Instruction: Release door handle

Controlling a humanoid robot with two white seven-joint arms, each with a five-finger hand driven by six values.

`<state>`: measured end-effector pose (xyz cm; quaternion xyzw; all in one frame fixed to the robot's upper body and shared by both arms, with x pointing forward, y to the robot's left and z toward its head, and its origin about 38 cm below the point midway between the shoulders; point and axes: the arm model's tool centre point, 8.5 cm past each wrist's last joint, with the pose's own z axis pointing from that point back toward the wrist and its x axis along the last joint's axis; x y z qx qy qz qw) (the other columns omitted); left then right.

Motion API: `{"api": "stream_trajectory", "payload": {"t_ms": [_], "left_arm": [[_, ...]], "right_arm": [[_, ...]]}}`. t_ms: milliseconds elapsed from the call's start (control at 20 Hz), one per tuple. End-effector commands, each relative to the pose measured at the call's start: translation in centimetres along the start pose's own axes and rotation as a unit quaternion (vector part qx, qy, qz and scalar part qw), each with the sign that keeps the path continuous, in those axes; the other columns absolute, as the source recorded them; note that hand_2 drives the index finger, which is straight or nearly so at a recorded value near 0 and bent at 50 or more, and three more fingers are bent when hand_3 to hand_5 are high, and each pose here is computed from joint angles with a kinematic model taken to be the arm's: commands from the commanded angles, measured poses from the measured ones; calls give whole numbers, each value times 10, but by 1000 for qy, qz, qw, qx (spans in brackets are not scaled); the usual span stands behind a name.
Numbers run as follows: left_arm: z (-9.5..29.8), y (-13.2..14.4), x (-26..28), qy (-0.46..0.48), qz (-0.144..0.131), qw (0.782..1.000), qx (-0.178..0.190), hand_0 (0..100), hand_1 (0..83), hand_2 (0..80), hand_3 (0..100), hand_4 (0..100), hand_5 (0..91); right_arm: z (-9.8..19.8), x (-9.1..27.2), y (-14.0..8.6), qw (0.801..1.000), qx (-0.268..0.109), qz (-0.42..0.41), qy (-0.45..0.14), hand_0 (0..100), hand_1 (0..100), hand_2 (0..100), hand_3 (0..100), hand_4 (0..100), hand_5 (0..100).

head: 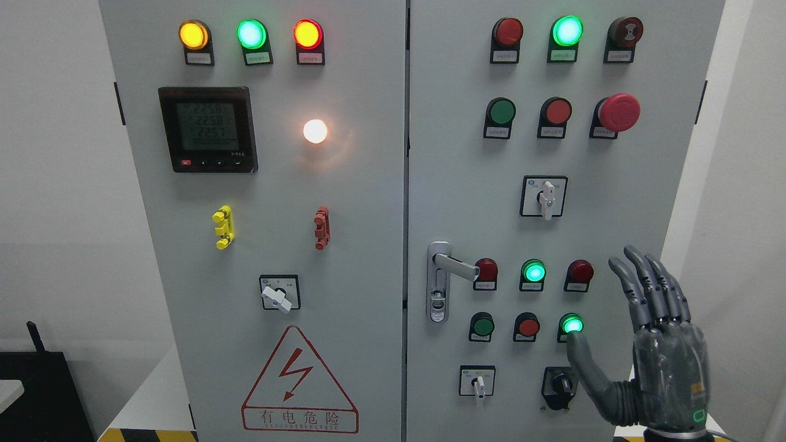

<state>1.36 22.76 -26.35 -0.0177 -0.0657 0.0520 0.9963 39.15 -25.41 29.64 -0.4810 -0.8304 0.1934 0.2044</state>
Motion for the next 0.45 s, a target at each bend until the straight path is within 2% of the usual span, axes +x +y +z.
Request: {"api": "stream_trajectory", "payload": {"t_ms": [0,401], "left_arm": [[-2,-3,22,-18,-7,1000,-3,120,389,0,0,0,0],[-2,-3,23,-19,-7,1000,-3,120,389,0,0,0,0]], "right_arm": [[-2,12,-5,1000,-6,-8,-19,365,106,0,41,0,0],[-1,27,6,999,-4,-33,-16,353,120,0,73,22,0]]}}
